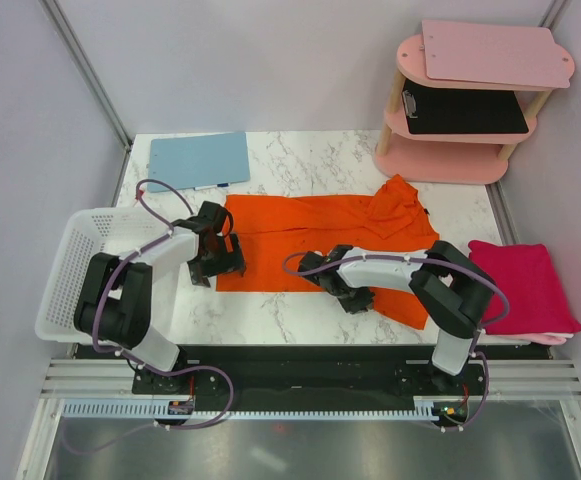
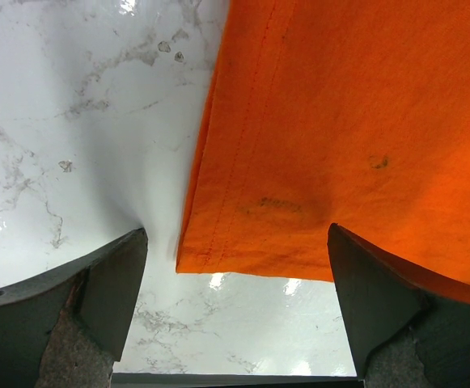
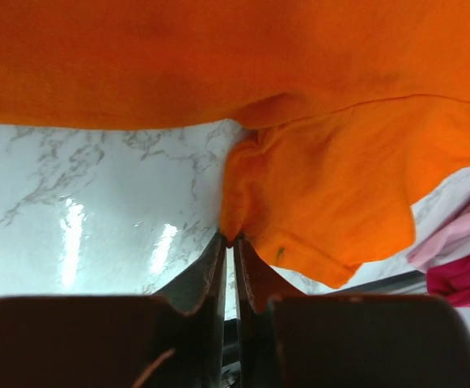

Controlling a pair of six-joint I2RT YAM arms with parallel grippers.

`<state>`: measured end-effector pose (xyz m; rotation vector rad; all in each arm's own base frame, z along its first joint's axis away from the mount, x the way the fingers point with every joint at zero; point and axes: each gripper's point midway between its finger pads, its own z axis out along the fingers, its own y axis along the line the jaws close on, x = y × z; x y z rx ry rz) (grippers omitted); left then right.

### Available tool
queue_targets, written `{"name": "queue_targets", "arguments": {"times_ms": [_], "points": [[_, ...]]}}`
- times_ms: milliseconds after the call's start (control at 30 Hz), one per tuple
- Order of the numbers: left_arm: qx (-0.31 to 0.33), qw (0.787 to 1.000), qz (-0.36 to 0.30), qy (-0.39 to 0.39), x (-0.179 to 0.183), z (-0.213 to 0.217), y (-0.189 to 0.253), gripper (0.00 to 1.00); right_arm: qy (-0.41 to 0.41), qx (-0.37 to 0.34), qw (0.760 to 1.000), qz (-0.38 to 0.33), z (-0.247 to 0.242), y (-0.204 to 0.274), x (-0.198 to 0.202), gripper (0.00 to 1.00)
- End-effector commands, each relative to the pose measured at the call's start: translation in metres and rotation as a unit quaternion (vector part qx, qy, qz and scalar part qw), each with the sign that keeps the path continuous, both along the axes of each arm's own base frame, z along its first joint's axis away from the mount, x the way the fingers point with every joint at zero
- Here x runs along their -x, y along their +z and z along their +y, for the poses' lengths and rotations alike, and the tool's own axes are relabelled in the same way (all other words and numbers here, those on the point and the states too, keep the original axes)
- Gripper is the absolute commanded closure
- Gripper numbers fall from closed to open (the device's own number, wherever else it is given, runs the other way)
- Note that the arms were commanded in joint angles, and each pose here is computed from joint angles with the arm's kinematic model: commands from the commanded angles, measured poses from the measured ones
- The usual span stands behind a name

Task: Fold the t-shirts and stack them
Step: Grap the side of the flattened tshirt closest away from the robot with both arms, then fold the other side of the tshirt into a rectangle

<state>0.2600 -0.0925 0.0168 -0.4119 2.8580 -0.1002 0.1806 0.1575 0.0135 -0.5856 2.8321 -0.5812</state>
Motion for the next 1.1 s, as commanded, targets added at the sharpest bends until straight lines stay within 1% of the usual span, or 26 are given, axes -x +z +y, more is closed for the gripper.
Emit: {"name": "queue_targets", "arguments": {"times_ms": [0,67,167,233,267,300,367,400,467,700,733,800,900,1067], "points": [[0.008,1.000,-0.021,0.006,-0.019,-0.004,-0.001,0.00,-0.006,0.040,0.998,-0.038,-0.007,0.000,-0.011,0.91],[0.004,1.000,-0.016,0.009,-0.018,-0.002,-0.004,0.01,-0.007,0.048,0.998,-0.043,-0.009,0.000,-0.014,0.98],[0.000,1.000,-0.009,0.005,-0.016,-0.002,-0.010,0.08,-0.007,0.043,0.998,-0.053,-0.006,0.005,-0.016,1.00],[0.002,1.000,-0.001,0.002,-0.012,-0.002,-0.012,0.21,-0.008,0.036,0.998,-0.059,-0.004,0.009,-0.018,1.00],[0.003,1.000,-0.001,0.001,-0.011,-0.002,-0.013,0.29,-0.008,0.034,0.997,-0.062,-0.003,0.011,-0.020,1.00],[0.004,1.000,0.001,0.002,-0.010,-0.003,-0.013,0.62,-0.009,0.031,0.997,-0.065,-0.002,0.013,-0.021,1.00],[0.002,1.000,0.007,0.005,-0.004,-0.001,-0.016,0.95,-0.007,0.030,0.997,-0.067,-0.001,0.015,-0.022,1.00],[0.005,1.000,0.007,0.006,-0.003,-0.002,-0.017,0.98,-0.006,0.029,0.997,-0.068,0.000,0.016,-0.023,1.00],[0.008,1.000,0.009,0.006,0.000,-0.002,-0.016,0.98,-0.005,0.029,0.997,-0.069,0.001,0.017,-0.024,1.00],[0.027,0.999,-0.028,-0.002,-0.011,-0.008,0.007,0.98,-0.002,0.027,0.996,-0.091,0.003,0.034,-0.032,1.00],[0.042,0.999,-0.035,-0.007,-0.013,-0.014,0.014,0.98,-0.002,0.030,0.994,-0.101,0.002,0.039,-0.036,1.00],[0.048,0.998,-0.045,-0.009,-0.019,-0.017,0.023,0.98,-0.002,0.035,0.993,-0.113,0.000,0.049,-0.040,1.00],[0.052,0.997,-0.058,-0.013,-0.027,-0.020,0.036,0.98,0.002,0.049,0.989,-0.137,-0.001,0.061,-0.049,1.00],[0.047,0.997,-0.062,-0.015,-0.036,-0.019,0.045,0.98,0.012,0.074,0.983,-0.170,0.000,0.080,-0.069,1.00]]}}
